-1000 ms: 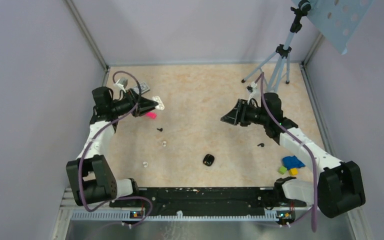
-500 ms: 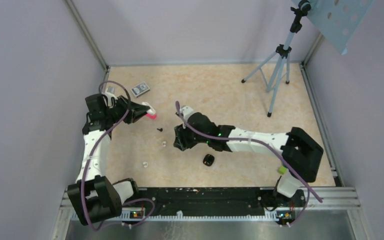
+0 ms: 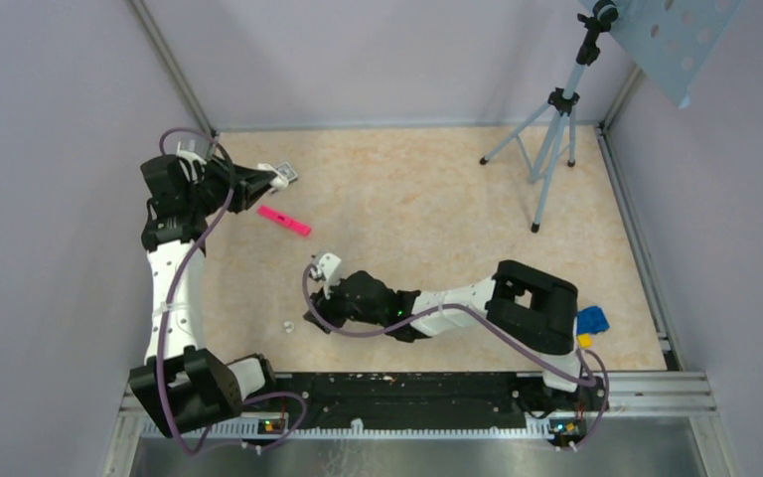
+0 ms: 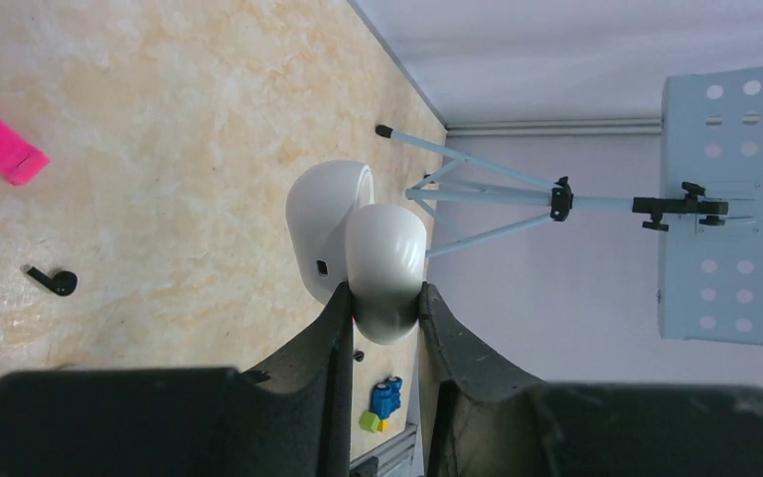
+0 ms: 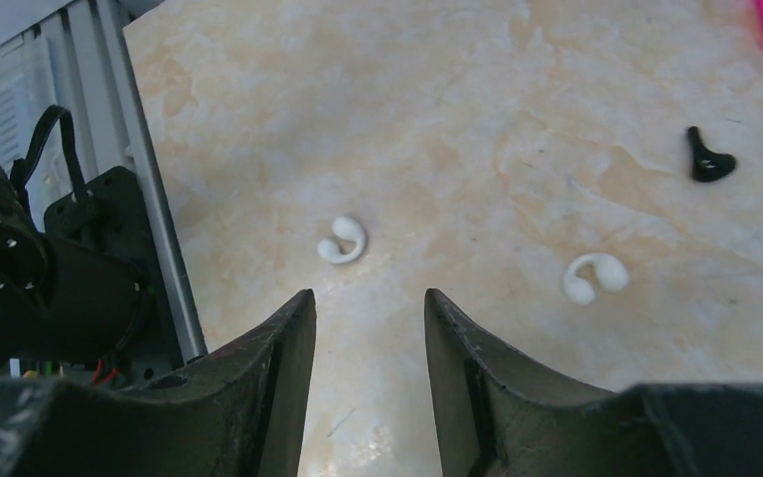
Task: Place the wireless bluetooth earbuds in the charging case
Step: Pick up the left earbud from the center of the board.
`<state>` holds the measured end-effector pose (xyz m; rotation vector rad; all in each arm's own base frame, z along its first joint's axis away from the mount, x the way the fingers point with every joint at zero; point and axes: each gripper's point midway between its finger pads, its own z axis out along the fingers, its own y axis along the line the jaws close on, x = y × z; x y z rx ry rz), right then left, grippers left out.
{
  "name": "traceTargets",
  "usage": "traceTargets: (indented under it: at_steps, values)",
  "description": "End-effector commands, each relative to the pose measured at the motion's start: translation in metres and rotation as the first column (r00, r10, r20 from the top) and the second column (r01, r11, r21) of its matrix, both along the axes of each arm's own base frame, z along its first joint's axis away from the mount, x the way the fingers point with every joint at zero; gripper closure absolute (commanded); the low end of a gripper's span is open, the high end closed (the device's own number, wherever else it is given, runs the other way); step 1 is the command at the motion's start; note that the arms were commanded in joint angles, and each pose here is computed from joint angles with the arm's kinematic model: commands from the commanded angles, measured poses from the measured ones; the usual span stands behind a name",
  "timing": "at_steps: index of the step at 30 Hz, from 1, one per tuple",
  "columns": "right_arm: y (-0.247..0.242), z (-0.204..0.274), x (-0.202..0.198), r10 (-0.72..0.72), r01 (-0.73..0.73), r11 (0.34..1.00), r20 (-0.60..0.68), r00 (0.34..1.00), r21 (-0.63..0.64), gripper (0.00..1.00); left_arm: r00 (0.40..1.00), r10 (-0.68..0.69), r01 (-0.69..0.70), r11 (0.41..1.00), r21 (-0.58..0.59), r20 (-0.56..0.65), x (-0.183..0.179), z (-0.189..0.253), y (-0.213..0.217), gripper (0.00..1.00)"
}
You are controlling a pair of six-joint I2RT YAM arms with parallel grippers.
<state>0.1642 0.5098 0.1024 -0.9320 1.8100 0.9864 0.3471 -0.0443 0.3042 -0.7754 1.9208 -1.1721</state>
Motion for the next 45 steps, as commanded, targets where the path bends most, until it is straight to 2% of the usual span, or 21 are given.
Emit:
traceTargets:
  at_steps: [1, 10, 20, 31, 36, 40, 45]
  values:
    - [0.035, 0.019, -0.009, 0.033, -0.047, 0.994, 0.144, 0.989, 0.098, 0.56, 0.999, 0.026, -0.026, 1.000, 0.004, 0.036, 0.001, 0.016, 0.004, 1.00]
    - [0.054, -0.026, 0.000, 0.051, -0.030, 0.996, 0.259, 0.964, -0.082, 0.54, 0.999, 0.008, -0.006, 0.999, -0.047, 0.033, 0.001, 0.014, -0.001, 1.00]
    - [0.070, -0.050, -0.016, 0.138, -0.113, 0.987, 0.247, 0.959, -0.112, 0.50, 1.000, -0.015, 0.016, 0.997, -0.072, 0.014, 0.000, 0.003, -0.005, 1.00]
    - [0.085, -0.071, -0.014, 0.152, -0.116, 0.981, 0.237, 0.960, -0.158, 0.50, 1.000, -0.020, 0.021, 0.996, -0.085, 0.009, 0.001, -0.004, -0.005, 1.00]
    - [0.081, -0.074, -0.011, 0.134, -0.095, 0.981, 0.234, 0.963, -0.169, 0.56, 1.000, -0.018, 0.018, 0.996, -0.086, 0.005, 0.002, -0.005, -0.005, 1.00]
    - [0.077, -0.067, -0.008, 0.107, -0.069, 0.984, 0.237, 0.966, -0.162, 0.67, 1.000, -0.016, 0.016, 0.996, -0.087, 0.005, 0.002, -0.004, -0.005, 1.00]
    - [0.067, -0.027, 0.000, 0.040, -0.016, 0.995, 0.232, 0.972, -0.103, 0.77, 1.000, -0.018, 0.018, 0.996, -0.087, -0.002, 0.001, -0.006, -0.005, 1.00]
